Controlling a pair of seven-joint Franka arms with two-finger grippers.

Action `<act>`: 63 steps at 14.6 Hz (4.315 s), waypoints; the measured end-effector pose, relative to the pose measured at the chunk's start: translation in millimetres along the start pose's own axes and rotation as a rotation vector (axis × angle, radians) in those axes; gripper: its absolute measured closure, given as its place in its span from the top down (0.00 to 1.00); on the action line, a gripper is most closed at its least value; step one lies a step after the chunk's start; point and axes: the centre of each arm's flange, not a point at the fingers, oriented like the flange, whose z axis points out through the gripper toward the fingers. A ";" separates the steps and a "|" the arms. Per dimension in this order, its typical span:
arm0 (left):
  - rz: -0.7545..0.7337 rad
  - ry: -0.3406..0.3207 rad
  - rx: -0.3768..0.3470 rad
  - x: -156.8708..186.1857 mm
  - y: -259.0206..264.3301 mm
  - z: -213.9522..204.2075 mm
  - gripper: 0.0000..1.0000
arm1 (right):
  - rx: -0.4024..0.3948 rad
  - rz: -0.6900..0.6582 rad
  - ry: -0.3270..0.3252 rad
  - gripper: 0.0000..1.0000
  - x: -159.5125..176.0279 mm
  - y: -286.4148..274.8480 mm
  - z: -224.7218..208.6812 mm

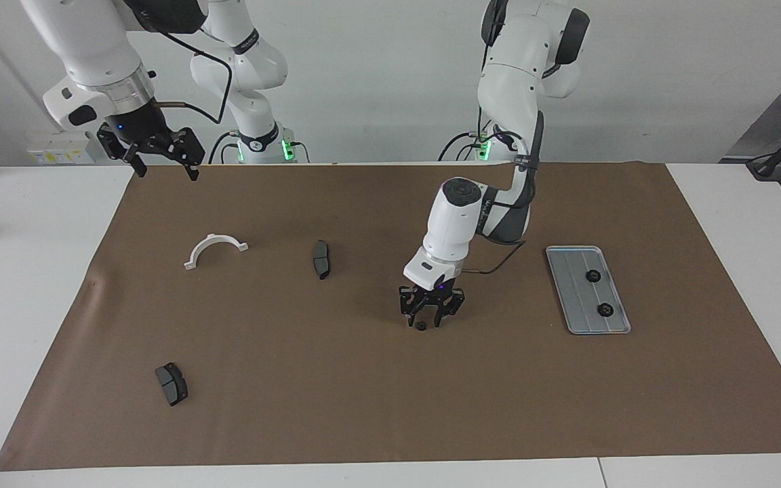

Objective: Pick bearing gear from pile to tray
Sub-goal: 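Grasp the third bearing with the left gripper and lift it, then lower the third bearing onto the tray and open the left gripper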

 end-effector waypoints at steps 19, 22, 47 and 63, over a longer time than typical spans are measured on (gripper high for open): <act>0.025 0.022 -0.007 0.6 -1.9 5.8 0.46 | 0.000 0.000 0.000 1.00 0.0 0.0 0.0; 0.023 0.027 -0.007 3.3 -2.7 4.3 0.23 | 0.000 0.000 0.000 1.00 0.0 0.0 0.0; 0.035 -0.157 0.112 13.2 -335.7 -129.5 0.23 | 0.000 0.000 0.000 1.00 0.0 0.0 0.0; 0.053 -0.128 0.102 -1.4 -347.1 -103.5 1.00 | 0.058 0.001 -0.009 1.00 0.2 -5.1 1.2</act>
